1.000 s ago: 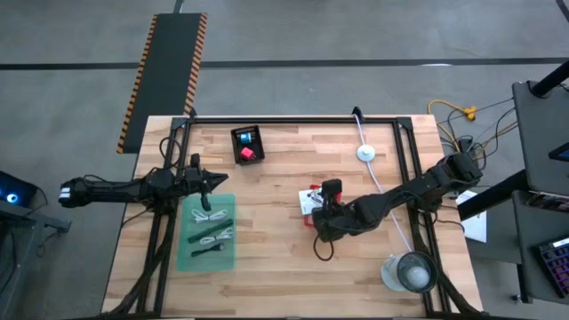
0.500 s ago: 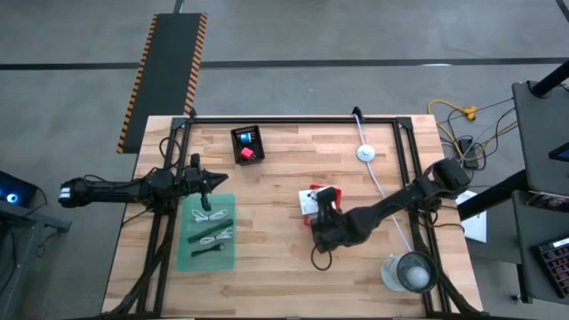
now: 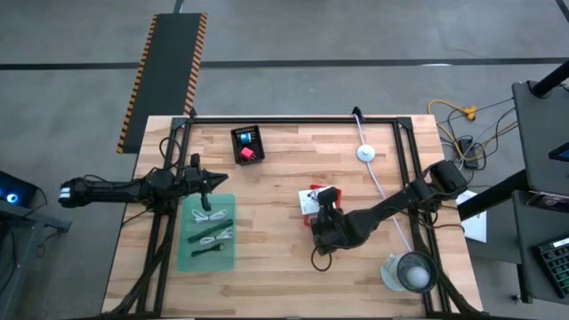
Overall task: Pick and place items into bin
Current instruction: Put the white USB box into the orange bin
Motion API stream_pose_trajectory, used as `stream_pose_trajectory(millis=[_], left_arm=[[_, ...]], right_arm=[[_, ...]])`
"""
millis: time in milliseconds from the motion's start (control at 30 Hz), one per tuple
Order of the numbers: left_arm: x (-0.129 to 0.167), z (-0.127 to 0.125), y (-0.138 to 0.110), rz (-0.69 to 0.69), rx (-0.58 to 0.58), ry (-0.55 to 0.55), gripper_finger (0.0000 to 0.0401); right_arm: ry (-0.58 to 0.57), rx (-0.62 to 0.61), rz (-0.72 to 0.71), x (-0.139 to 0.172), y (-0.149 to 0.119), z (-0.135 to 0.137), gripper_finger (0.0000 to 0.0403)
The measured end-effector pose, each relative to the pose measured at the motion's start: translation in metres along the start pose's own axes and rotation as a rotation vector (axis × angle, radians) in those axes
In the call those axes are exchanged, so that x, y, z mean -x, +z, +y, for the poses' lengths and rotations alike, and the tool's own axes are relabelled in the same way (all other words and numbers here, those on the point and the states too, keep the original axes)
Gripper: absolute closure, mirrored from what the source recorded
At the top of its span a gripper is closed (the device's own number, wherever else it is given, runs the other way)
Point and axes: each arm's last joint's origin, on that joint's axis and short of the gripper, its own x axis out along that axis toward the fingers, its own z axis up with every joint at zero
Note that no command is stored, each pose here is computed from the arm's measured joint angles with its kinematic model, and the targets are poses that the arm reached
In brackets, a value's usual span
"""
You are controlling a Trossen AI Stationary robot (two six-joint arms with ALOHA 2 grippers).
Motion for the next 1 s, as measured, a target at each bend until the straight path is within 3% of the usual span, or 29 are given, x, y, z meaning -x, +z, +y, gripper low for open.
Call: stream_pose_trajectory(millis=[200, 1000], left_arm=[[0.0, 0.0, 0.0001, -0.001, 0.0, 0.0, 0.0399], [0.0, 0.0, 0.0, 0.0, 0.001, 0.0, 0.0399]], right_arm=[[0.0, 0.001, 0.003, -0.0011, 0.0001, 0.001, 0.0101], [-0.005, 0.015, 0.006, -0.0009, -0.0015, 0.0006, 0.0363]])
